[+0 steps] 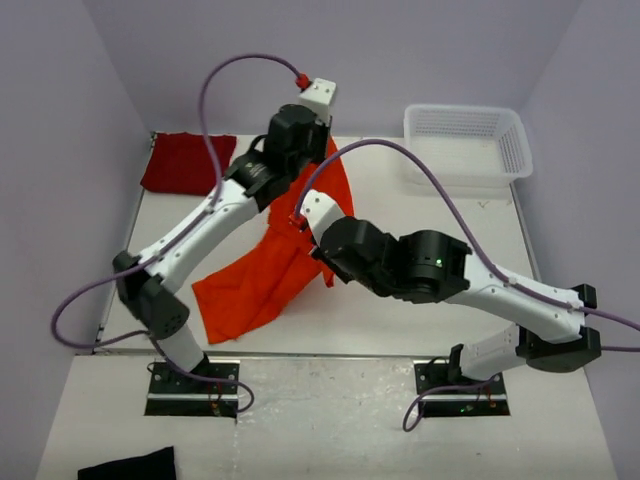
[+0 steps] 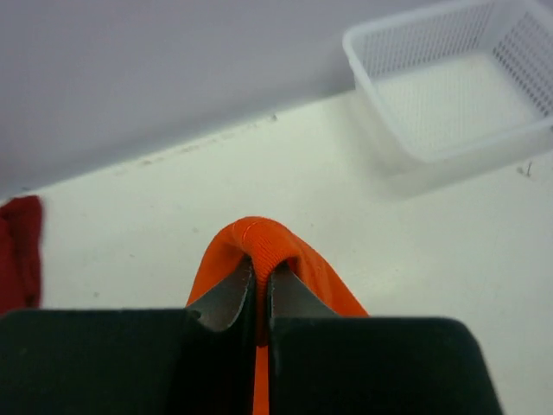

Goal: Fold and stack the t-shirts
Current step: Flatten out the tshirt

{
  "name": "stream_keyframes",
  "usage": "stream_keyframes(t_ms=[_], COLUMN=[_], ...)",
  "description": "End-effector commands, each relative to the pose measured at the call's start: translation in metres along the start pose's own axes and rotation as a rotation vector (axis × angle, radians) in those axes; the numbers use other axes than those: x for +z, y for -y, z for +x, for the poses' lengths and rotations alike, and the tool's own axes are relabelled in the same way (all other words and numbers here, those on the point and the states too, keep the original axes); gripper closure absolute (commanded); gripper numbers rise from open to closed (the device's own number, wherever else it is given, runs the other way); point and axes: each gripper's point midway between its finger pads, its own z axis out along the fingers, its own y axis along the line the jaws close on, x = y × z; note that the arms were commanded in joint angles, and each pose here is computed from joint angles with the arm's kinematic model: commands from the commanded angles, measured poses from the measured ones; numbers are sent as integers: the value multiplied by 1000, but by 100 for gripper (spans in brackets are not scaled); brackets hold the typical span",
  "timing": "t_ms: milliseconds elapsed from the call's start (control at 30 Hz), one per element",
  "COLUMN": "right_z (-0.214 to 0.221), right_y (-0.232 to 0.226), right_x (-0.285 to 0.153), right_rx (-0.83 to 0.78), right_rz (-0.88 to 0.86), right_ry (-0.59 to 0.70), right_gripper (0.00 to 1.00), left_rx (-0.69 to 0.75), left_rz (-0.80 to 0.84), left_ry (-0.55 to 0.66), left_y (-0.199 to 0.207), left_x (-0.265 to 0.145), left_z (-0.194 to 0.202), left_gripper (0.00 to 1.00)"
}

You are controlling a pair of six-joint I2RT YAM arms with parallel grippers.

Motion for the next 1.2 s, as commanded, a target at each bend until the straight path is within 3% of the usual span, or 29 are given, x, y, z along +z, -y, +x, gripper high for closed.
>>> stream_keyframes(t_ms=[0,67,167,333,467,633,1000,1167], right_z=[51,79,131,179,208,239,263,275], right_y=[36,39,35,42,35,27,26,27], right_x=[6,9,20,24,33,40,32,24], right_rx=[136,186,221,296,339,396,493,516], right_rz=[288,365,430,530,510,506,538,559], right_ry=[-128,-198,-322,-443,-506,-563,-592,-618], right_gripper=[100,100,100,100,100,100,100,100], left_rx=[-40,-44,-42,-59,-64,-88,-77,-70], left_rz=[161,202,239,259,244,238,269,275], left_ry=[-93,-143,-268,-348,-384,-407,-370,-395], left_y=[40,55,74,86,81,64,56,55], left_x=[58,82,128,158,175,183,185,194], left_z=[50,74,149,208,239,256,235,244], left_gripper=[100,100,100,100,100,100,100,100])
